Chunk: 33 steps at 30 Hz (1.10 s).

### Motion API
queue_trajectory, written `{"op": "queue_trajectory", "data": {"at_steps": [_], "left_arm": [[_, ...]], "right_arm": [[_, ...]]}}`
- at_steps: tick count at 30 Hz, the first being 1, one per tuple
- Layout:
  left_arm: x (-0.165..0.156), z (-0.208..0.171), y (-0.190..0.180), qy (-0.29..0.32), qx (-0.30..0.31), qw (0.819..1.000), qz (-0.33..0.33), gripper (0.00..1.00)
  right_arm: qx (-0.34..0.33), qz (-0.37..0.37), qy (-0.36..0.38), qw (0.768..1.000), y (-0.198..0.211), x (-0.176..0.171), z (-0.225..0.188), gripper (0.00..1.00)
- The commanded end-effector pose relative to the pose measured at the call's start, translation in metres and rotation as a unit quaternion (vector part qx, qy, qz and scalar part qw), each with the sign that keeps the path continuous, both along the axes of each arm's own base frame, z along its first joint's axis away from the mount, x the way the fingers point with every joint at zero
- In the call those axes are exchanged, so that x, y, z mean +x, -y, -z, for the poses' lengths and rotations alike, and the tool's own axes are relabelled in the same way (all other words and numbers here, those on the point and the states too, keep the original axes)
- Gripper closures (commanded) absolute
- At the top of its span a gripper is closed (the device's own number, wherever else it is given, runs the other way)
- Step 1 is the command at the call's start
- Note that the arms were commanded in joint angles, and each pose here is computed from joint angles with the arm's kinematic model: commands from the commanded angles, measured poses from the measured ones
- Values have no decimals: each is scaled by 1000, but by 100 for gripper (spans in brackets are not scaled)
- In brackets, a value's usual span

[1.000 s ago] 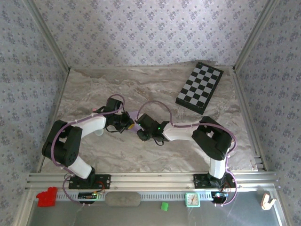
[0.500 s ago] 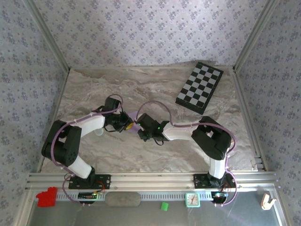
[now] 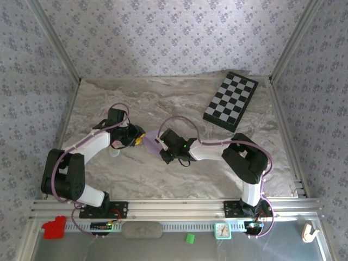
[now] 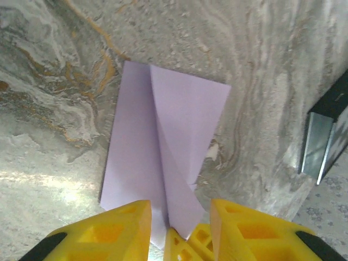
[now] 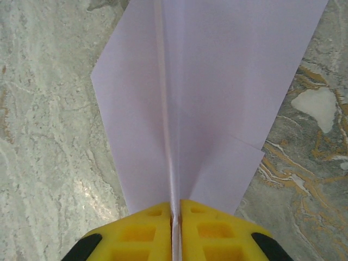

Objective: Fold a paper plane with a square sheet of paper (pick it up from the middle)
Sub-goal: Fourth fold the wing at the center of the table.

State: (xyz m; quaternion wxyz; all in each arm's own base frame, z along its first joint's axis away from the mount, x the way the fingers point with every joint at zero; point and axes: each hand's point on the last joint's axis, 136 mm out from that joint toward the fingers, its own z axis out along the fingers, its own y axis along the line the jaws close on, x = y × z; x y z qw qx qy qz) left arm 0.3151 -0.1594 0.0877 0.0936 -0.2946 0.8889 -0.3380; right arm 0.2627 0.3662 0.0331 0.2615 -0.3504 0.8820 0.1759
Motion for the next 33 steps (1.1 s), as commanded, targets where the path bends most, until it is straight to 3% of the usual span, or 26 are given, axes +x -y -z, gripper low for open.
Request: {"op": "queue_trajectory", "data": {"at_steps": [1,8,17,33], "left_arm": [[-9,2,-2,8,-12,1000,-6,65],[-26,20,5,-2,-44,999,-10,70],[-31,28,28,-6,-58,998,32,75],[-41,64,32,-62,-27,997,39,84]], "right_arm": [[20,-4,-20,1000,-4,-1,3,89],[46,-6,-47,998,-5,-2,5,92],[59,-18,-75,995,-7,-7,10,93],[65,-14,-92,994,-8,-9,6,84]]}}
